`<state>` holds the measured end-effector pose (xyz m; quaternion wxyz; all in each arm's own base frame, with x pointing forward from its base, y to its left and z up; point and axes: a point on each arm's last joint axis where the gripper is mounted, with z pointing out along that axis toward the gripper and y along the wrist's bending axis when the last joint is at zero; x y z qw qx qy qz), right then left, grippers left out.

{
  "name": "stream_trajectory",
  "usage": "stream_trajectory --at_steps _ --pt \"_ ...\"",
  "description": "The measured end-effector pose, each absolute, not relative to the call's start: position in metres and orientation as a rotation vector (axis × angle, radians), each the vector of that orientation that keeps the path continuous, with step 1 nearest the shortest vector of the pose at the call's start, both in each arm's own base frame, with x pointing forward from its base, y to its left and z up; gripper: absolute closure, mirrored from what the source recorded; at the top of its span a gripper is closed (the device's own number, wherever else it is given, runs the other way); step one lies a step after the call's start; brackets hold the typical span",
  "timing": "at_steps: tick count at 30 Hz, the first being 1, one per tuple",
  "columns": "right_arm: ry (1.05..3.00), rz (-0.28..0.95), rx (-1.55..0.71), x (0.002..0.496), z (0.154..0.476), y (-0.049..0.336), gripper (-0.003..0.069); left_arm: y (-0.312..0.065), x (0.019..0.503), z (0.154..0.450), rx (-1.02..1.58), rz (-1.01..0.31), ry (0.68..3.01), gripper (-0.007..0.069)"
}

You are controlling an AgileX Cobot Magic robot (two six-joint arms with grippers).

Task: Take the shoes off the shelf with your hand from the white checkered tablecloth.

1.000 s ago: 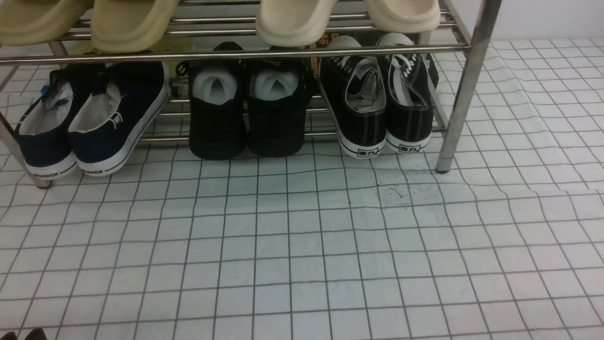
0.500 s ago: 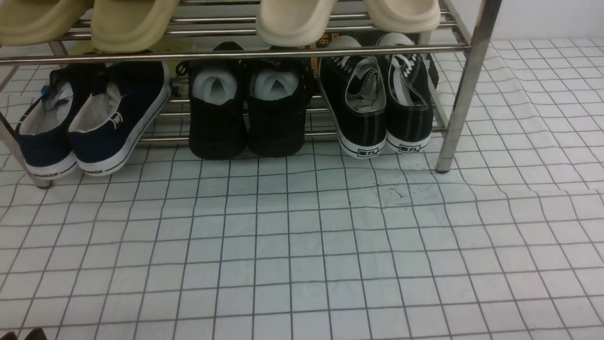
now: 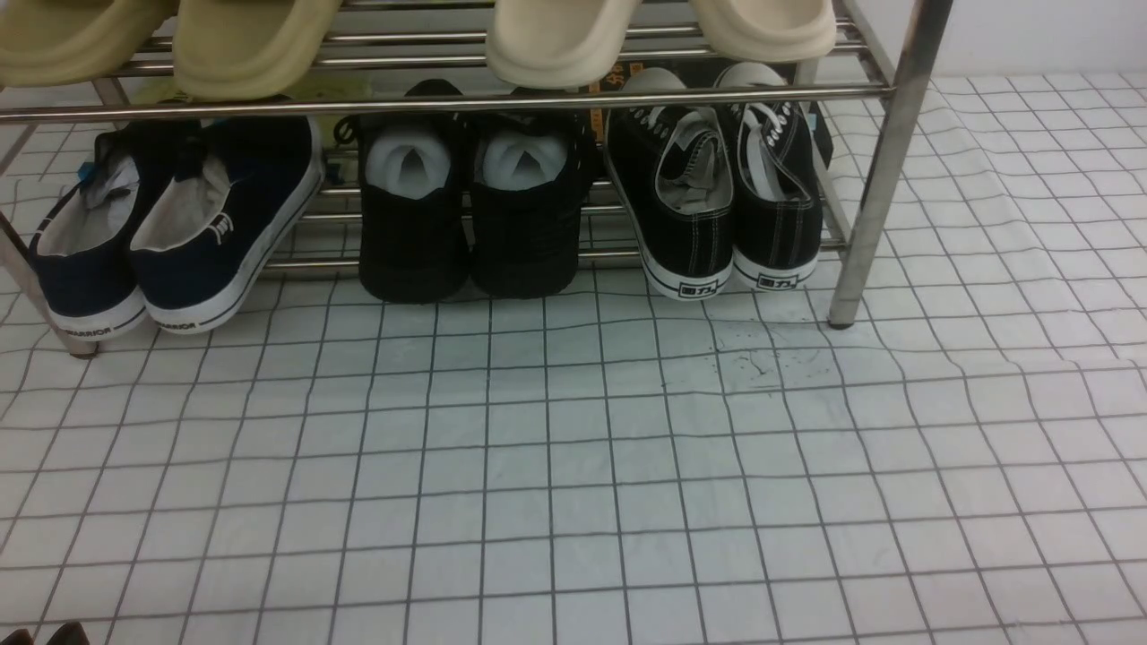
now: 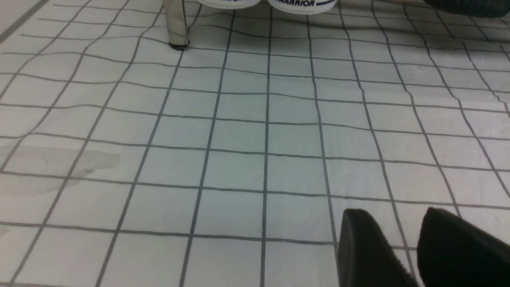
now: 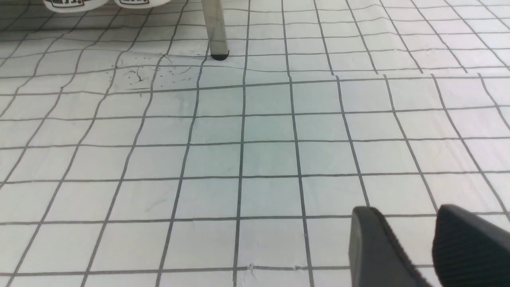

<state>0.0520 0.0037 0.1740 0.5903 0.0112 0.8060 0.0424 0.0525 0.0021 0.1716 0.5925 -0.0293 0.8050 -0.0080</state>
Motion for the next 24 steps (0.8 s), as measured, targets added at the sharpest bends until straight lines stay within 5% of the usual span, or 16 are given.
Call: stream_trajectory --at_steps 5,7,10,14,24 --pt "1.868 0.105 0.036 0.052 0.175 0.004 0.0419 0.002 0.052 0.172 -0.068 -0.019 1.872 0.0385" --pt "1.853 0.206 0.128 0.052 0.176 0.006 0.0419 0.002 0.052 0.172 -0.068 -0.019 1.872 0.0385" --pt "1.785 0.602 0.486 0.053 0.177 0.013 0.0419 0.002 0.052 0.172 -0.068 -0.019 1.872 0.0385" --pt "1.705 0.853 0.709 0.053 0.181 0.017 0.0419 0.002 0.052 0.172 -0.068 -0.019 1.872 0.0385" --pt "1.540 0.963 0.813 0.055 0.192 0.013 0.0419 0.002 0.052 0.172 -0.068 -0.019 1.872 0.0385"
